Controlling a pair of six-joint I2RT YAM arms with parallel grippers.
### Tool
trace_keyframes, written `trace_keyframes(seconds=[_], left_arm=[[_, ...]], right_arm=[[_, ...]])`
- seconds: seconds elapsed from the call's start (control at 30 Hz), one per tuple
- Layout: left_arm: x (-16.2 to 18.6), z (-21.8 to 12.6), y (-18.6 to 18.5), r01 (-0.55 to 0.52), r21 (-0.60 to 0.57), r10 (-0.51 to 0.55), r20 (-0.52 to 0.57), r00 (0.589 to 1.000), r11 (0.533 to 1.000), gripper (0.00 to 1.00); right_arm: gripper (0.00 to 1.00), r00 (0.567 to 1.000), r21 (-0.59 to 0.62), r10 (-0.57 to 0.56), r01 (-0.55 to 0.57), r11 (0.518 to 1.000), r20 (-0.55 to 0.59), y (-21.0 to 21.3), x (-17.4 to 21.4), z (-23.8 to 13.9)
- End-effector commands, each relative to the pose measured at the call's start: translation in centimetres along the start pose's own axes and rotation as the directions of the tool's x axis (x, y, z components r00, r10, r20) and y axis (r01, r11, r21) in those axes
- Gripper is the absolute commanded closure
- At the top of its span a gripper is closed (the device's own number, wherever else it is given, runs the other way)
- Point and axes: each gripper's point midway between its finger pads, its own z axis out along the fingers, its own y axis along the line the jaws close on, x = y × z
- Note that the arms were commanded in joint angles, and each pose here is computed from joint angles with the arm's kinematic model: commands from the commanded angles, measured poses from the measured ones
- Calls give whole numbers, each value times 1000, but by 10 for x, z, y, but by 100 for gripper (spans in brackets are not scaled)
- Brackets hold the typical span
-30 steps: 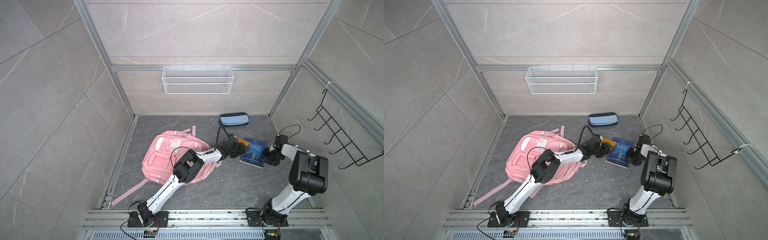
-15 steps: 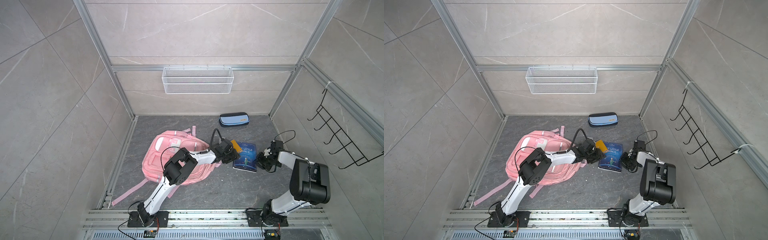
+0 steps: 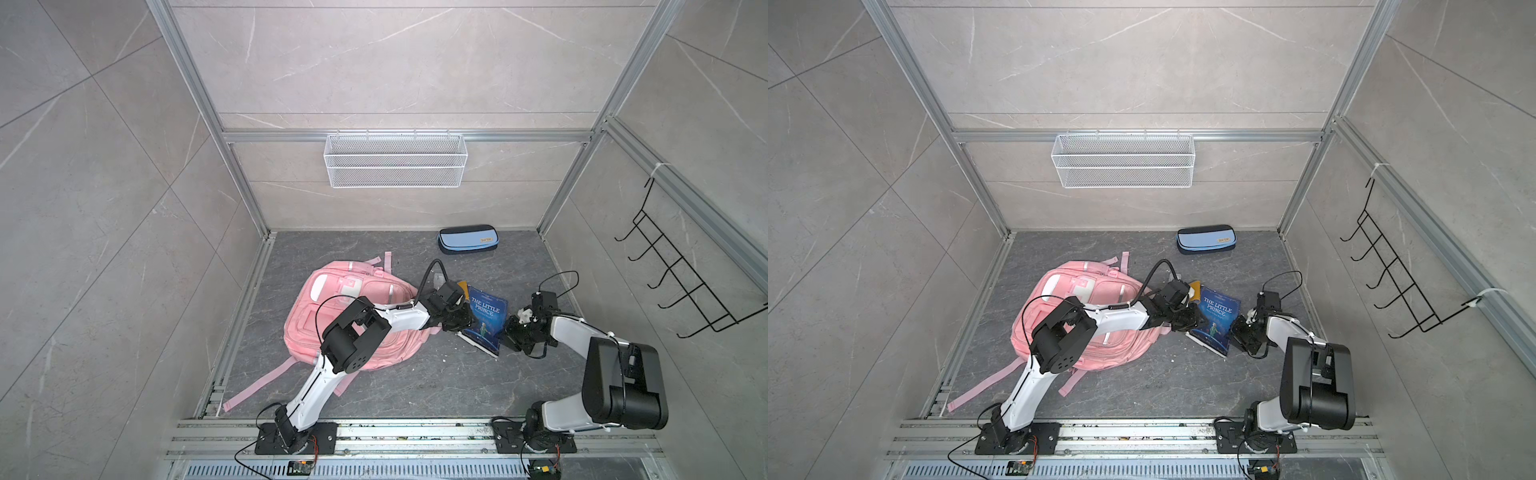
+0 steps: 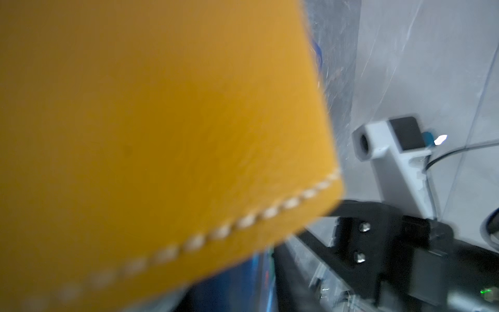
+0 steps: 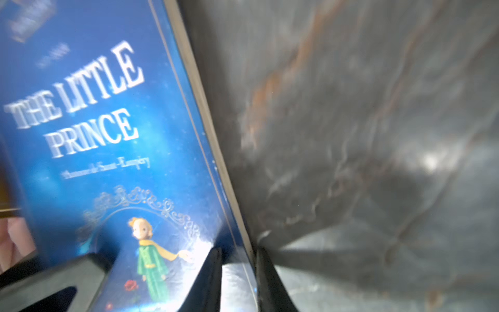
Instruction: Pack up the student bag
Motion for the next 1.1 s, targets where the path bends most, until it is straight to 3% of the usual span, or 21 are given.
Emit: trace_keyframes(seconds=[0.0,0.2,0.3,0.4,0.5,0.53,0.63,0.73,0.9,1.07], left_arm=[[-9,-45,-62,-122,144,116,53,992,982,100],[0,-101,-64,-210,203,203,55,978,956,100],[15,-140,-66,-288,268,292,28,956,919,100],[30,-182,-71,-350,347,367,19,930,870,100],[46,-219,-77,-402,397,433,13,901,825,100],[51,-231,-82,-414,424,451,15,893,806,100],[67,-254,-88,-411,466,474,-21,880,784,100],[81,-270,-89,-406,470,487,-58,872,784,100],[91,-296,-93,-392,492,477,-57,877,778,100],[97,-325,-103,-411,497,486,-24,874,764,100]], right_arm=[[68,997,32,-21,23,999,-70,0,28,-16],[22,982,-12,-168,170,985,82,43,11,-80],[9,941,-34,-282,293,956,189,77,-3,-118],[7,847,-104,-427,478,872,315,124,-13,-158],[6,746,-236,-549,651,722,378,173,-3,-179],[6,718,-313,-580,693,650,384,191,5,-180],[9,683,-492,-657,712,500,321,224,25,-170],[8,624,-579,-712,725,373,323,249,37,-172],[7,573,-692,-760,682,236,306,267,74,-183],[6,556,-765,-791,617,187,255,261,119,-178]])
